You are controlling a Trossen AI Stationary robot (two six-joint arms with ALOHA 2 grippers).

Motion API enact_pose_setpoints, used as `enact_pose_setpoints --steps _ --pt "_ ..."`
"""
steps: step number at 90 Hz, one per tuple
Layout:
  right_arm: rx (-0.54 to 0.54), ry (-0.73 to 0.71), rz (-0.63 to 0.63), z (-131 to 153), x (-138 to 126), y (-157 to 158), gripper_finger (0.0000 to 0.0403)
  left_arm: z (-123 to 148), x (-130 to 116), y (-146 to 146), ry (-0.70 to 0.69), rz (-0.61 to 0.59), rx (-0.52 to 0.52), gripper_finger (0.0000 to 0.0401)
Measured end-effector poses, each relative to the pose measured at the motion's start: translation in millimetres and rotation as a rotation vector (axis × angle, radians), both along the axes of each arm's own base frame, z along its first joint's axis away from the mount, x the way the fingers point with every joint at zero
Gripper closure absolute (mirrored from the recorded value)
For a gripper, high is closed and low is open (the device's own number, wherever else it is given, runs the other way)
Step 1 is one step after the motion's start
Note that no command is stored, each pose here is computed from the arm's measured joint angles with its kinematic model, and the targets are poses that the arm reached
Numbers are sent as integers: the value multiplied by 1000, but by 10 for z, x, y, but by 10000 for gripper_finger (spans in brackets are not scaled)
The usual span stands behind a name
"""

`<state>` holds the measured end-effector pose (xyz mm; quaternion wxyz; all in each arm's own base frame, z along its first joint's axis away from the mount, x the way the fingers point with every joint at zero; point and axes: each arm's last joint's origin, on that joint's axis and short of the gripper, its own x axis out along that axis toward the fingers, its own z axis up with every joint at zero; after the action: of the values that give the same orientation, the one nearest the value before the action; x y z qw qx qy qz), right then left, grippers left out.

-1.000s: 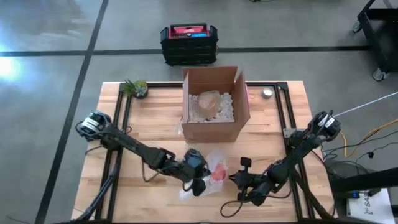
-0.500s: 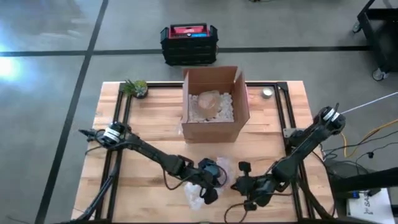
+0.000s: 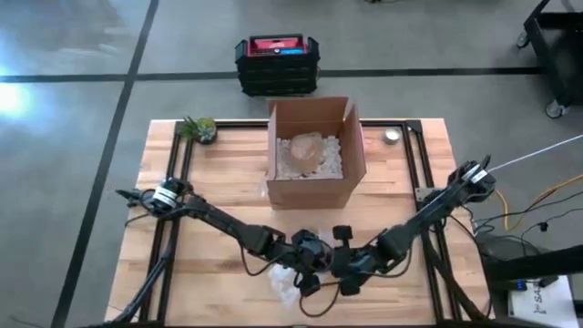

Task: Wrap mug
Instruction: Wrap the orange mug with bubble wrap

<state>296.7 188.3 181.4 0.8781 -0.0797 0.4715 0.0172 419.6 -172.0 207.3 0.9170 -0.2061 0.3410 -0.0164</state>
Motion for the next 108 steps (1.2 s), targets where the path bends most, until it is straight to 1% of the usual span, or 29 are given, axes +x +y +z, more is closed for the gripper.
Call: enact_pose_setpoints --steps 8,16,25,35,41,46,56,60,65,72,79,87,91,95,100,108 --pt "-6 3 13 -23 21 11 401 50 11 6 10 -25 -5 390" --pt "-3 4 36 1 37 24 401 136 -9 14 25 -47 21 367" --pt "-10 12 39 26 56 -3 401 372 -45 30 -14 -84 52 325" --pt "-14 -1 51 58 80 -3 401 508 -93 54 -28 -117 97 272" --pt "-11 -2 50 62 89 -10 401 529 -152 91 13 -118 112 243" --pt "-9 -7 44 64 100 -21 401 628 -225 132 30 -98 103 225" --pt "-14 -3 38 48 98 -43 401 820 -471 146 116 -55 85 209" --pt "-15 -3 38 46 97 -43 401 826 -590 108 185 -46 92 211" --pt "-15 -6 37 48 99 -42 401 765 -730 50 292 -26 117 218" --pt "-16 -6 38 45 97 -41 401 708 -891 -63 386 -14 153 234" --pt "-15 -7 38 46 97 -41 401 630 -1007 -169 437 -3 187 255" --pt "-15 -7 38 43 96 -42 401 449 -1072 -273 441 -1 219 287" --pt "-13 -12 39 44 99 -39 401 325 -1064 -294 418 9 223 306" --pt "-11 -19 41 44 103 -36 401 257 -1020 -313 354 15 205 327" --pt "-6 -27 42 49 109 -32 401 209 -958 -313 269 23 200 351" --pt "-7 -27 42 51 107 -33 401 189 -799 -320 101 -5 153 384"
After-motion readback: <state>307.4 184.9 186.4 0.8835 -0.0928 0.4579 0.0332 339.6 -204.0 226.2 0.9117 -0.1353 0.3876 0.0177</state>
